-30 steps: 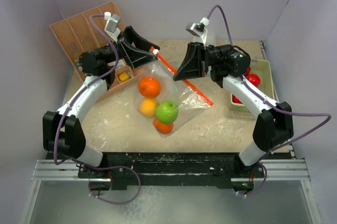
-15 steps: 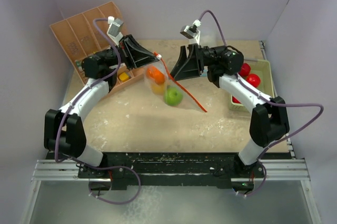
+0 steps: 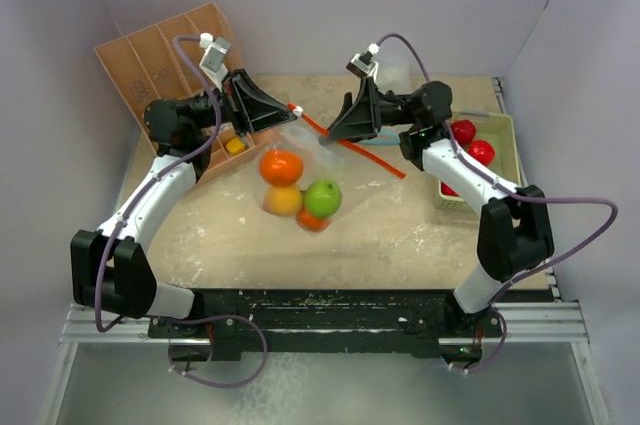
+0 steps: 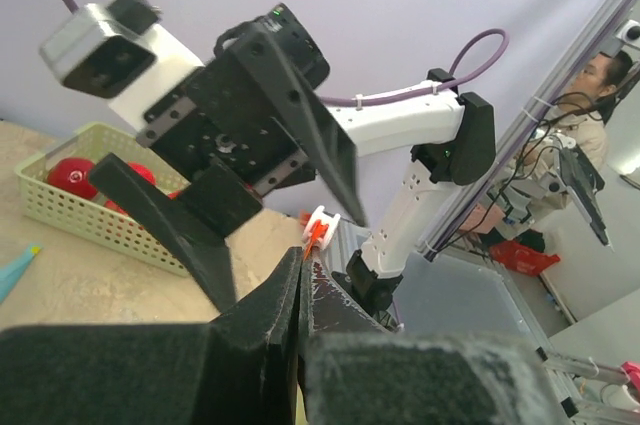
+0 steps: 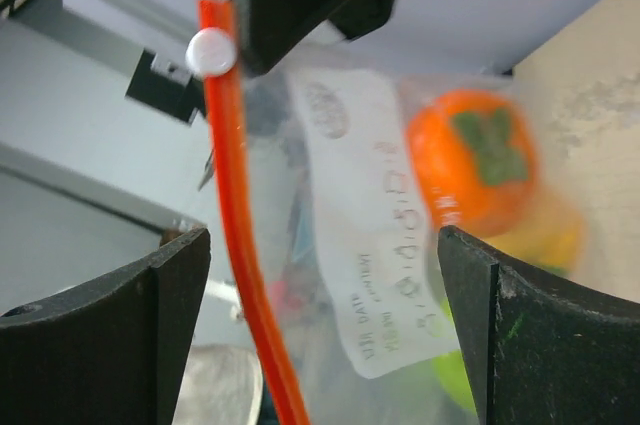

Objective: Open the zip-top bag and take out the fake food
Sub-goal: Pick up the zipper food storage bag at the center of the board, then unzip the zipper food storage bag.

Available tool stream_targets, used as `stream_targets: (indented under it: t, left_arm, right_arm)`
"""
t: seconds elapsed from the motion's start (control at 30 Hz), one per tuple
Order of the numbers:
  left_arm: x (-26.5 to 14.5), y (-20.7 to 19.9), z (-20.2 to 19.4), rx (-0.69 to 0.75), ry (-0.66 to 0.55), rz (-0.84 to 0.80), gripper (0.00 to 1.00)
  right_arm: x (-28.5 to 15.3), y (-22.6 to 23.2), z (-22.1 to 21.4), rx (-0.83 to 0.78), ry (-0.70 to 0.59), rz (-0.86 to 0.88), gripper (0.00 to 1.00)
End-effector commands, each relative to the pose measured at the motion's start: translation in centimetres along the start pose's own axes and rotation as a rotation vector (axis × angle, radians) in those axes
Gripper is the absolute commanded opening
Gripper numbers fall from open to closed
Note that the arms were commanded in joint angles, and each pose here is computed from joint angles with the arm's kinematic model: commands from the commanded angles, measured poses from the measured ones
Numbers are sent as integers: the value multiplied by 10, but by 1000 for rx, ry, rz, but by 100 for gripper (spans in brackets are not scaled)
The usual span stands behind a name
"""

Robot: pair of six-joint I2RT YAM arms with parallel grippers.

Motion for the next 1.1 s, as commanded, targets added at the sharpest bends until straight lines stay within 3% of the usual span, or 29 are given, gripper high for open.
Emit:
stream_targets:
  t: [0.0,0.07,0.2,0.33,0.47,0.53,0.57,0.77,0.83,0.93,1.07]
  left_arm:
    - [0,-10,15,89,-1,17,0]
    - [1,-9,16,86,1,18,0]
    - [1,-7,15,79,5,23,0]
    - [1,-4,14,67,14,36,0]
    - [1,3,14,48,17,84,0]
    - [1,6,14,37,13,110,0]
    - [2,7,14,33,13,117,0]
    - [2,10,13,10,19,131,0]
    - [2,11,12,5,19,135,0]
    - [2,13,11,0,18,138,0]
    - [2,13,12,0,16,139,0]
  right_arm:
    - [-18,8,32,-68,-155,-95,97]
    - [-26,8,49,-105,-235,-237,100]
    - [-49,5,71,-264,-332,-693,99]
    - [-51,31,77,-409,-420,-723,98]
    - [-45,44,73,-477,-414,-720,72]
    - [-41,47,71,-515,-403,-735,47]
    - [-38,48,70,-534,-392,-733,39]
    - [-17,67,54,-684,-322,-583,11]
    - [-9,73,50,-713,-283,-544,13]
    - [1,77,48,-711,-231,-500,31]
    - [17,77,45,-718,-182,-487,43]
Point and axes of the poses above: each gripper's point midway between its finger pads, its own x axis out along the fingers, its own y axis along the line the jaws close on, z = x × y, the point moved 7 cm from there along -x, back along the fingers, and after that the axes turned 11 degrees about x, right-handed, at the moved point
